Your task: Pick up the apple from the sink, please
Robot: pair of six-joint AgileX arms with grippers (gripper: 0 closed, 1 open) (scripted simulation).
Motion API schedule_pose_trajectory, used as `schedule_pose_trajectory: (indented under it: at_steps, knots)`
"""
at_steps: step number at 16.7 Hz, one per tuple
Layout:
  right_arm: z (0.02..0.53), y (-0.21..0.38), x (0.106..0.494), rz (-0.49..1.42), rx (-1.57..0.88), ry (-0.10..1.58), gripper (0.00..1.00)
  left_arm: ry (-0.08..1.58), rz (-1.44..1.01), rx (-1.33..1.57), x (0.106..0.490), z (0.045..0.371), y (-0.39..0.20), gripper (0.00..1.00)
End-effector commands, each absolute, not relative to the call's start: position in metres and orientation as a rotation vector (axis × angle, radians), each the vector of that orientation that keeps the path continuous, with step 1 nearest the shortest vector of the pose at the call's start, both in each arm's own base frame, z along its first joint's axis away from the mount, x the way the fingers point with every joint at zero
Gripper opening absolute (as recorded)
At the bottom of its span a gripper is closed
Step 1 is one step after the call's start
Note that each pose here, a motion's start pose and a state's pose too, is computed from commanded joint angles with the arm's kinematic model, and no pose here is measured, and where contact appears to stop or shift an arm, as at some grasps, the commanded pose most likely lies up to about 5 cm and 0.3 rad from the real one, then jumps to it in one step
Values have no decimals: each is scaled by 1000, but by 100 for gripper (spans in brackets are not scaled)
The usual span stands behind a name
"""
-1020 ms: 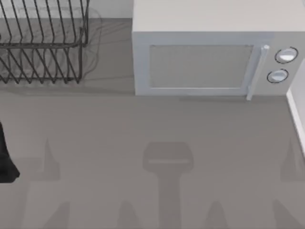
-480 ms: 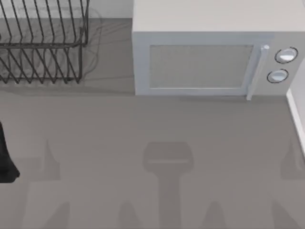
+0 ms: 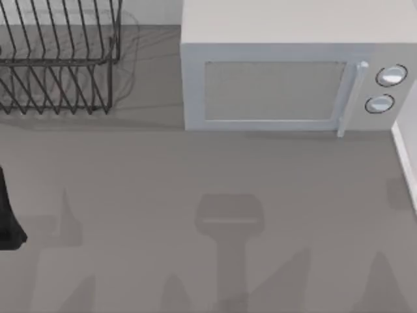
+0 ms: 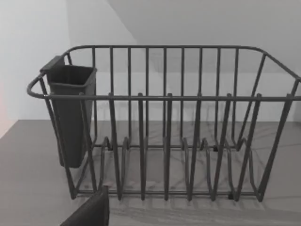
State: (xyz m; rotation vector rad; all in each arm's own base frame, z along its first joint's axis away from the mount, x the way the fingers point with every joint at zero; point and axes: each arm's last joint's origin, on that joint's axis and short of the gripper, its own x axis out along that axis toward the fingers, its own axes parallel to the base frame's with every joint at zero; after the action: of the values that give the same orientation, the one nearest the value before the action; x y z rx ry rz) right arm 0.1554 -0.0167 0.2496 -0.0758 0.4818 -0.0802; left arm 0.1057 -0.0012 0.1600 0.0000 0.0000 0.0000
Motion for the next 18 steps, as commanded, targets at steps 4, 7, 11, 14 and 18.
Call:
schedule_pose_trajectory:
  at_steps: [4,7,11,14,18]
  knots:
    - [268,-37,226,-94,-87,814,100,0,0,0,106,160,-1,100]
    - [256,-60,286,-85,-75,1063,100,0,0,0,106,160,-1,100]
    - [213,-93,350,-53,-40,1345,100,0,0,0,106,160,-1,100]
    - [181,-111,378,-27,-12,1487,100,0,0,0,106,160,-1,100]
    - [159,-123,392,-8,7,1569,100,0,0,0,106,160,-1,100]
